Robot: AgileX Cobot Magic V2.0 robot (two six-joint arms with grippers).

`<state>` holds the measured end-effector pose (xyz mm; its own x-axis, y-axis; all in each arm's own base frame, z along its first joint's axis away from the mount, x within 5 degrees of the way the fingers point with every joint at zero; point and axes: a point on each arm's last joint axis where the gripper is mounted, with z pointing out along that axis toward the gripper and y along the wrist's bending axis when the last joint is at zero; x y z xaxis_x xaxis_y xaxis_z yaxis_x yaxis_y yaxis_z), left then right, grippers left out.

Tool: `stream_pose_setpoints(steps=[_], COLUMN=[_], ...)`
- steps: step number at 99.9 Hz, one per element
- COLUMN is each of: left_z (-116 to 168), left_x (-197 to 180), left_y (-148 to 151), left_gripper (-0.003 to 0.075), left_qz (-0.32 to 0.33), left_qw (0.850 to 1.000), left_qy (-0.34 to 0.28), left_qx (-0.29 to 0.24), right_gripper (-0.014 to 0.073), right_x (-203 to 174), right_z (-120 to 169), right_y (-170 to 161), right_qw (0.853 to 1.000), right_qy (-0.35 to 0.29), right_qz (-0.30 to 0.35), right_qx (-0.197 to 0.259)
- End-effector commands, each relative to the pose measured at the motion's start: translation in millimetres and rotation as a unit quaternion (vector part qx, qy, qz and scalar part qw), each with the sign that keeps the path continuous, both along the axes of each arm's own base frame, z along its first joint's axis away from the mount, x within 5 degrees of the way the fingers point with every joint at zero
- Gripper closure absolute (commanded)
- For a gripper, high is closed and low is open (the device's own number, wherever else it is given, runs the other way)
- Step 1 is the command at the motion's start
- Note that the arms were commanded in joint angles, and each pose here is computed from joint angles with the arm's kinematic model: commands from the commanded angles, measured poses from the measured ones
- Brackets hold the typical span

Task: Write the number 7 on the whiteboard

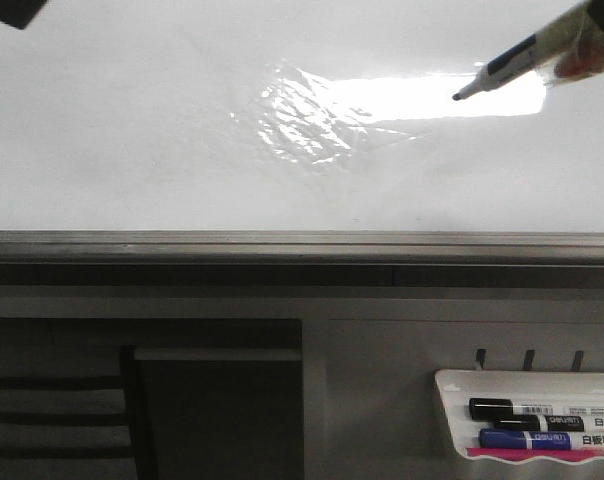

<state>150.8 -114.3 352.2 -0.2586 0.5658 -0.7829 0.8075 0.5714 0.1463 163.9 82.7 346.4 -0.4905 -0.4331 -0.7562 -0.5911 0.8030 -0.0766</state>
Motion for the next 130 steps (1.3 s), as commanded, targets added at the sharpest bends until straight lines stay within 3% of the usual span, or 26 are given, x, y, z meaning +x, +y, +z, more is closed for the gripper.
stream_pose_setpoints(steps=[1,19,41,62,109,130], left_z=[6.9,-6.2,-9.6,-13.2,-13.4,-13.5], left_x=[-8.3,-11.9,-8.1,-4.2,-3.6,-3.5], left_y=[11.8,21.7,19.1,16.7,16.5,16.7], left_gripper=[0.0346,0.0385,0.0438,0.0499,0.0606,0.0607], left_qz=[0.046,0.081,0.082,0.083,0.084,0.083], left_qw=[0.995,0.990,0.990,0.991,0.991,0.991], left_qy=[-0.044,-0.066,-0.053,-0.042,-0.042,-0.043], left_qx=[-0.073,-0.098,-0.097,-0.094,-0.095,-0.092], right_gripper=[0.0651,0.0651,0.0651,0.0651,0.0651,0.0651], right_x=[3.1,9.4,32.3,46.9,85.0,86.5], right_z=[10.3,6.7,23.1,10.5,-7.3,-8.4], right_y=[-0.4,5.5,17.4,28.2,40.9,12.5], right_qw=[0.995,0.993,0.995,0.990,0.992,0.992], right_qy=[-0.064,-0.050,0.014,-0.016,-0.012,0.007], right_qz=[-0.030,-0.036,-0.022,-0.039,-0.052,-0.091], right_qx=[0.071,0.104,0.091,0.134,0.113,0.091])
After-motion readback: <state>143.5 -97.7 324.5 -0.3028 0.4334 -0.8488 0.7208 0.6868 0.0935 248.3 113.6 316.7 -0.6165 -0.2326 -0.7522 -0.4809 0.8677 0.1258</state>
